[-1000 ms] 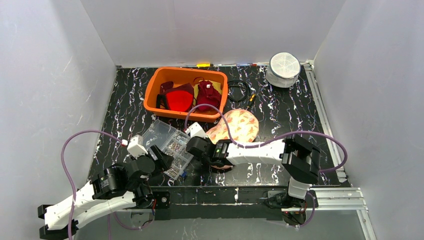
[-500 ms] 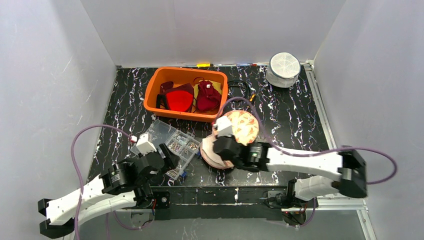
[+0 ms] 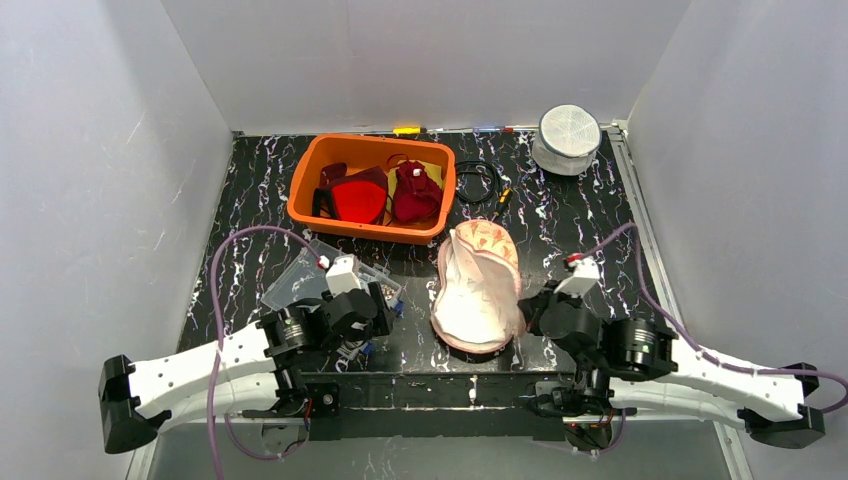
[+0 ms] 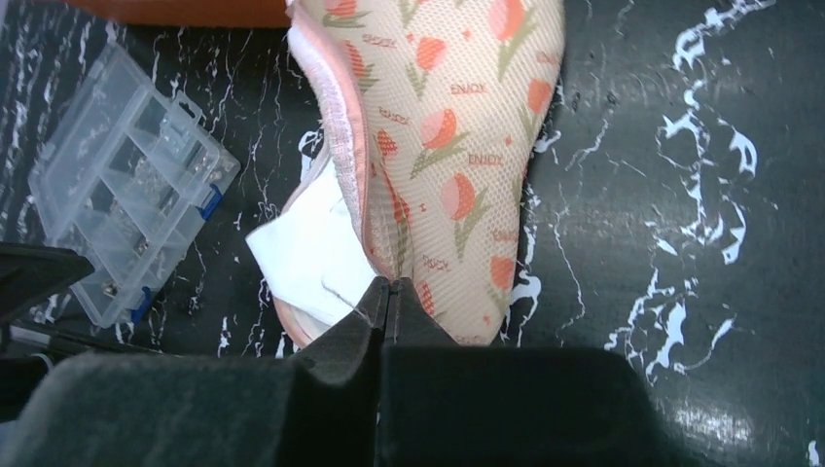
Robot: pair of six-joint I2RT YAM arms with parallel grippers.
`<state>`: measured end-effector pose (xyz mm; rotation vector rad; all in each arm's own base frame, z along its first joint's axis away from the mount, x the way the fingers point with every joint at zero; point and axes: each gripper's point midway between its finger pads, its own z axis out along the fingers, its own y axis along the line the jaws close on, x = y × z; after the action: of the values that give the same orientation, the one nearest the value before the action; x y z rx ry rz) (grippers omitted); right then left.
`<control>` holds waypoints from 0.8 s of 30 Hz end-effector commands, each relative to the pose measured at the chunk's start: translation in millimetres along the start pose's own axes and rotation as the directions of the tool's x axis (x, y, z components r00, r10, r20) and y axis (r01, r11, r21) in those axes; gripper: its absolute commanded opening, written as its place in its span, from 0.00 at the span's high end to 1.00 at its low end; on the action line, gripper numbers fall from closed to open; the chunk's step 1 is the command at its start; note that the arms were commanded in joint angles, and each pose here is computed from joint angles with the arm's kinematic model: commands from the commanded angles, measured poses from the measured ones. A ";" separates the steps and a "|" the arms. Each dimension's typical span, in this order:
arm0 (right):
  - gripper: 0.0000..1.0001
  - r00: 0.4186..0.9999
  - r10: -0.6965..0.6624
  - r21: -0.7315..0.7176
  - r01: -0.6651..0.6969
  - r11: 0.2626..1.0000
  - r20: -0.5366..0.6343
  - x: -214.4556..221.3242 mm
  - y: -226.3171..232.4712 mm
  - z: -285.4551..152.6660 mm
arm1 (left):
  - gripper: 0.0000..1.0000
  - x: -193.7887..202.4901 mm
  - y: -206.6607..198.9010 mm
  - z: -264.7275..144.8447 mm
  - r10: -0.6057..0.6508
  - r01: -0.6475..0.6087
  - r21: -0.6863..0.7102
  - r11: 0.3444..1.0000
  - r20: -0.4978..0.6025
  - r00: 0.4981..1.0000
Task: Unzip the laundry bag and remove the bra
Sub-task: Open the laundry bag at the center of the board.
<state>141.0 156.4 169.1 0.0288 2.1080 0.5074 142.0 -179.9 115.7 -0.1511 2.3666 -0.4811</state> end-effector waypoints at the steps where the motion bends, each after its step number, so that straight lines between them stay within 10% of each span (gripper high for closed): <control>1: 0.90 0.983 0.170 0.048 -0.173 0.984 0.063 -6.9 -30.6 -10.9 | 0.34 -9.4 -21.3 -2.6 0.000 -0.001 0.061 0.998 0.012 1.000; 7: 0.60 0.962 0.241 0.025 -0.246 0.969 0.130 -24.0 -39.8 -20.3 | 0.34 -2.7 -26.3 5.4 0.019 -0.018 0.066 0.998 -0.008 1.000; 14: 0.20 0.992 -0.057 0.040 0.053 0.998 0.116 -54.0 4.4 -17.6 | 0.33 -7.2 -47.2 10.8 0.094 -0.092 0.069 0.993 -0.033 0.995; 24: 0.20 0.830 -0.541 -0.056 0.538 0.841 -0.134 4.3 104.2 54.8 | 0.33 -9.9 -26.7 2.2 0.021 -0.021 0.039 0.999 -0.002 1.000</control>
<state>164.2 233.9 190.2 -0.3891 2.1335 0.2064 151.1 -224.4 131.5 -0.0379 2.3811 -0.5461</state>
